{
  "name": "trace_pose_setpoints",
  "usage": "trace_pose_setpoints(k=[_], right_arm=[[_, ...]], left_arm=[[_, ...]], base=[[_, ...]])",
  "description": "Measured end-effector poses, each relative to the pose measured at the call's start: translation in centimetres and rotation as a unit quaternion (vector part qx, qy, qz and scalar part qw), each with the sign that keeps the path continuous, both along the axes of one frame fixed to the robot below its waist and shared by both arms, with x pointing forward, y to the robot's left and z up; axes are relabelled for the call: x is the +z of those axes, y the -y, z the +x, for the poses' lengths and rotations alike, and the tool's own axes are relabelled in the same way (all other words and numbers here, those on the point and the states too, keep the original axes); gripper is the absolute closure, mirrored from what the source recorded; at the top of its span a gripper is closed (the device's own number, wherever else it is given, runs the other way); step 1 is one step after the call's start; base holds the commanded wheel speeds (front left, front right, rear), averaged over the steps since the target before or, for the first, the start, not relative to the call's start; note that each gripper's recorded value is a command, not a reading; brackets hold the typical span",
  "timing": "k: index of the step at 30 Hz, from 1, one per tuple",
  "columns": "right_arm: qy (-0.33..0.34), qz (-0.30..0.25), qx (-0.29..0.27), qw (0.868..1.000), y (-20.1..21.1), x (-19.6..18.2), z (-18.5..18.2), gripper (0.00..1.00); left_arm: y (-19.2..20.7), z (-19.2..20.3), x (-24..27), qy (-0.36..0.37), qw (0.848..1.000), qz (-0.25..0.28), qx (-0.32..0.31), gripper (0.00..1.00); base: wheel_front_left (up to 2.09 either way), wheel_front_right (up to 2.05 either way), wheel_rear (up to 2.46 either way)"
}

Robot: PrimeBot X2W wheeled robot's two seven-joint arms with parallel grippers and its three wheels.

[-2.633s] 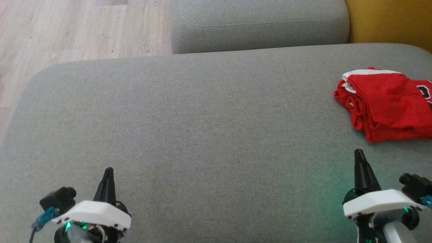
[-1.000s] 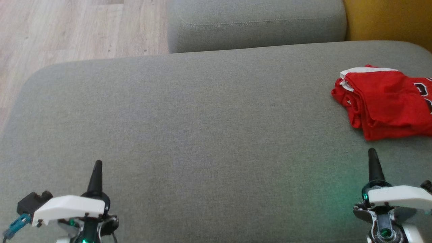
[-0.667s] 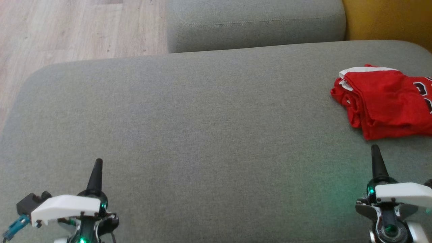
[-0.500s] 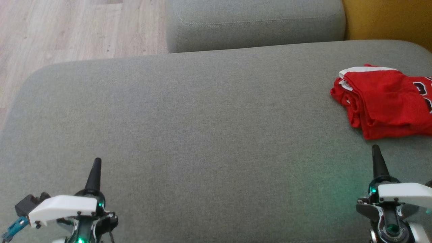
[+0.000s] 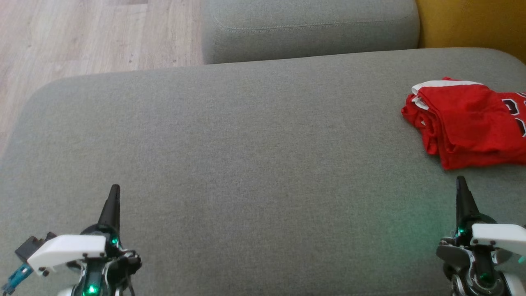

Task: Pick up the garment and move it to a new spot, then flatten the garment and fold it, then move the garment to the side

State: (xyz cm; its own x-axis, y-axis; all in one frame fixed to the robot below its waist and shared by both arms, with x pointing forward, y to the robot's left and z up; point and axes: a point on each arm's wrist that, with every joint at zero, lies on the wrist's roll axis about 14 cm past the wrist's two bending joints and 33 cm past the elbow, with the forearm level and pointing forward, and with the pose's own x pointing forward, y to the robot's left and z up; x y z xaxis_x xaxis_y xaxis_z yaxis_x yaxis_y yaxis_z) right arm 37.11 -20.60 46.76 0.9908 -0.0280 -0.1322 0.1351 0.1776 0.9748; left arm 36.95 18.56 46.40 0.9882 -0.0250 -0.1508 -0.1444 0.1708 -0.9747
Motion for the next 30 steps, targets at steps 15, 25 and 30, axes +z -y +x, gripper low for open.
trace_pose_setpoints(k=[15,25,30], right_arm=[[0.014,0.088,-0.012,0.996,0.25,0.5,0.01,1.0],[0.016,0.09,-0.012,0.996,0.28,0.58,0.02,1.0],[0.016,0.09,-0.012,0.996,0.28,0.6,0.03,1.0]], left_arm=[[-0.36,0.21,0.73,0.018,0.996,-0.083,0.012,1.0],[-0.34,0.25,0.8,0.019,0.996,-0.087,0.012,1.0],[-0.33,0.26,0.82,0.019,0.996,-0.087,0.012,1.0]], base=[[0.0,0.0,0.0],[0.0,0.0,0.0],[0.0,0.0,0.0]])
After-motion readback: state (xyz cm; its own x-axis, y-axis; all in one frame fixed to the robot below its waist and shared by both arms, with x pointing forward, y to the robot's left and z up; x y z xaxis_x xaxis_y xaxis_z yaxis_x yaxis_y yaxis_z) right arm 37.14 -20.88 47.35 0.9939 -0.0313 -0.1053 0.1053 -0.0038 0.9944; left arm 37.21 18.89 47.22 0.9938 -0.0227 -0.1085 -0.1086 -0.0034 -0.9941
